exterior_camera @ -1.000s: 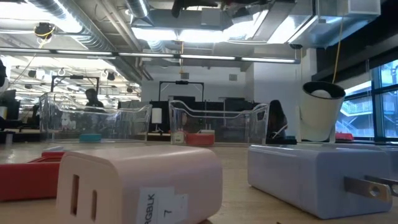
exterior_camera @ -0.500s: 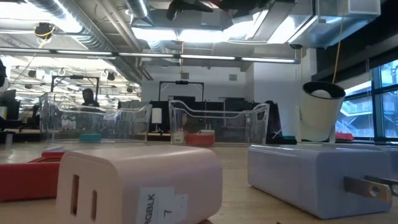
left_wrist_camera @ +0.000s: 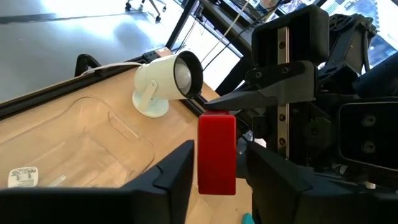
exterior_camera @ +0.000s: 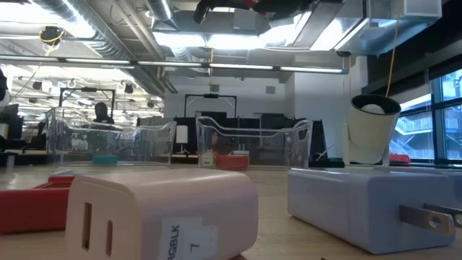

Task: Pick & Place Office items
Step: Put the top red digital timer into the left transparent bin, then put the top right blue charger adapter into the right transparent bin

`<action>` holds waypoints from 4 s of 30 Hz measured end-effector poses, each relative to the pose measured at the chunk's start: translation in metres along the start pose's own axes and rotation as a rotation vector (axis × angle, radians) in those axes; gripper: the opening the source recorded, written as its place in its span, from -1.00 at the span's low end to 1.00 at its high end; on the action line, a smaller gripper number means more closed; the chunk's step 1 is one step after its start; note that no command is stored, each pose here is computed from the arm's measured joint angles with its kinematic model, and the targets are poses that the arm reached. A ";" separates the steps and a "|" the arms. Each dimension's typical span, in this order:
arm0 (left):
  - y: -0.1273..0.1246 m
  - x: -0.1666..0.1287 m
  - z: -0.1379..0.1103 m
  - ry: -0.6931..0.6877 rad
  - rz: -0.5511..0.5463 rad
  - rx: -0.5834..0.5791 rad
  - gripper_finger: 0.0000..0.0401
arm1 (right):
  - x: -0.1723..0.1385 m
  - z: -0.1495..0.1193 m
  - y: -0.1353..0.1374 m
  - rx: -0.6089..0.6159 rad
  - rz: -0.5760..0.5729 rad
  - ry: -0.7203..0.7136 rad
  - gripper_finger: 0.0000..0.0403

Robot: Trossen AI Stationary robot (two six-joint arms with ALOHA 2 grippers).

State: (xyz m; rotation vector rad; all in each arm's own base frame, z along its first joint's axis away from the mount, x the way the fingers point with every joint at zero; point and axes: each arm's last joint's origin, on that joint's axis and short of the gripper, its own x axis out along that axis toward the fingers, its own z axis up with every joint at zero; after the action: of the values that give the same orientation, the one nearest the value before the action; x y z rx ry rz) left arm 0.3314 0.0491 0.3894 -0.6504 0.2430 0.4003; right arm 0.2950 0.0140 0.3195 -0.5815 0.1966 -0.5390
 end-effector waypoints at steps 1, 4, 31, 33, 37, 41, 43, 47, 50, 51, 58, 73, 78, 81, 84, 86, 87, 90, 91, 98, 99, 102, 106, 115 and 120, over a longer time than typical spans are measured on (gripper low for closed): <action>0.000 0.000 0.000 0.000 0.000 0.000 -0.37 | 0.000 0.000 0.000 0.000 0.000 0.000 -0.17; 0.000 0.000 0.000 0.001 0.001 0.000 -0.52 | 0.000 0.000 0.000 0.001 0.003 -0.003 -0.17; 0.000 0.000 -0.001 0.008 -0.005 0.001 -0.67 | 0.002 -0.001 0.001 0.196 0.113 -0.038 0.30; 0.000 0.000 0.000 0.003 -0.006 0.000 -0.67 | 0.001 -0.003 0.001 0.195 0.116 -0.020 0.36; 0.003 -0.006 0.007 -0.023 -0.003 -0.010 -0.67 | -0.004 -0.007 -0.003 0.201 0.087 0.051 0.42; 0.007 -0.025 0.022 -0.094 0.009 -0.002 -0.67 | -0.012 -0.010 -0.012 0.212 0.049 0.123 0.43; 0.009 -0.035 0.025 -0.102 0.042 0.019 -0.67 | -0.017 -0.012 -0.015 0.235 0.055 0.153 0.42; 0.018 -0.056 0.024 -0.096 0.201 0.067 -0.66 | -0.024 -0.019 -0.015 0.327 0.115 0.225 0.41; 0.031 -0.072 0.015 -0.037 0.384 0.086 -0.66 | -0.027 -0.026 -0.011 0.420 0.188 0.295 0.41; 0.036 -0.077 0.011 -0.004 0.448 0.088 -0.66 | -0.028 -0.028 -0.009 0.455 0.214 0.325 0.41; 0.077 -0.102 -0.031 0.257 0.928 0.074 -0.66 | -0.032 -0.044 0.004 0.658 0.330 0.537 0.41; 0.167 -0.068 -0.132 0.534 1.098 -0.078 -0.66 | -0.023 -0.059 0.026 0.888 0.323 0.728 0.40; 0.186 -0.069 -0.147 0.587 1.130 -0.061 -0.66 | -0.022 -0.062 0.036 0.962 0.303 0.788 0.40; 0.194 -0.070 -0.152 0.621 1.140 -0.035 -0.66 | -0.022 -0.064 0.041 0.998 0.289 0.814 0.40; 0.200 -0.071 -0.154 0.648 1.143 -0.014 -0.66 | -0.021 -0.066 0.047 1.027 0.276 0.839 0.40; 0.202 -0.071 -0.153 0.657 1.138 0.002 -0.66 | -0.021 -0.067 0.051 1.035 0.268 0.853 0.40; 0.202 -0.071 -0.152 0.657 1.138 0.010 -0.66 | -0.021 -0.068 0.052 1.039 0.265 0.861 0.40; 0.204 -0.071 -0.151 0.651 1.148 0.019 -0.66 | -0.022 -0.068 0.056 1.039 0.292 0.880 0.40; 0.204 -0.071 -0.151 0.651 1.149 0.019 -0.65 | -0.022 -0.068 0.057 1.040 0.311 0.890 0.40; 0.204 -0.071 -0.151 0.686 1.132 0.075 -0.45 | -0.027 -0.065 0.062 1.053 0.423 0.936 0.40; 0.204 -0.071 -0.151 0.690 1.129 0.082 -0.41 | -0.027 -0.065 0.063 1.065 0.436 0.952 0.40; 0.203 -0.071 -0.151 0.702 1.123 0.099 -0.30 | -0.030 -0.068 0.065 1.118 0.452 1.049 0.40; 0.198 -0.072 -0.142 0.726 1.101 0.143 -0.18 | -0.037 -0.074 0.072 1.145 0.514 1.228 0.40; 0.171 -0.076 -0.101 0.748 1.030 0.248 -0.11 | -0.058 -0.070 0.105 0.708 0.874 1.119 0.40; 0.159 -0.075 -0.089 0.683 1.003 0.213 -0.13 | -0.073 -0.063 0.117 0.504 1.027 0.999 0.40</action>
State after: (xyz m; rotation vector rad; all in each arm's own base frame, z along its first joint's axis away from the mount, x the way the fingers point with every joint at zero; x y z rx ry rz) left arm 0.1870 0.0867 0.2613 -0.3927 1.2697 1.0865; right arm 0.2631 0.1059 0.2031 0.3584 1.1900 0.1863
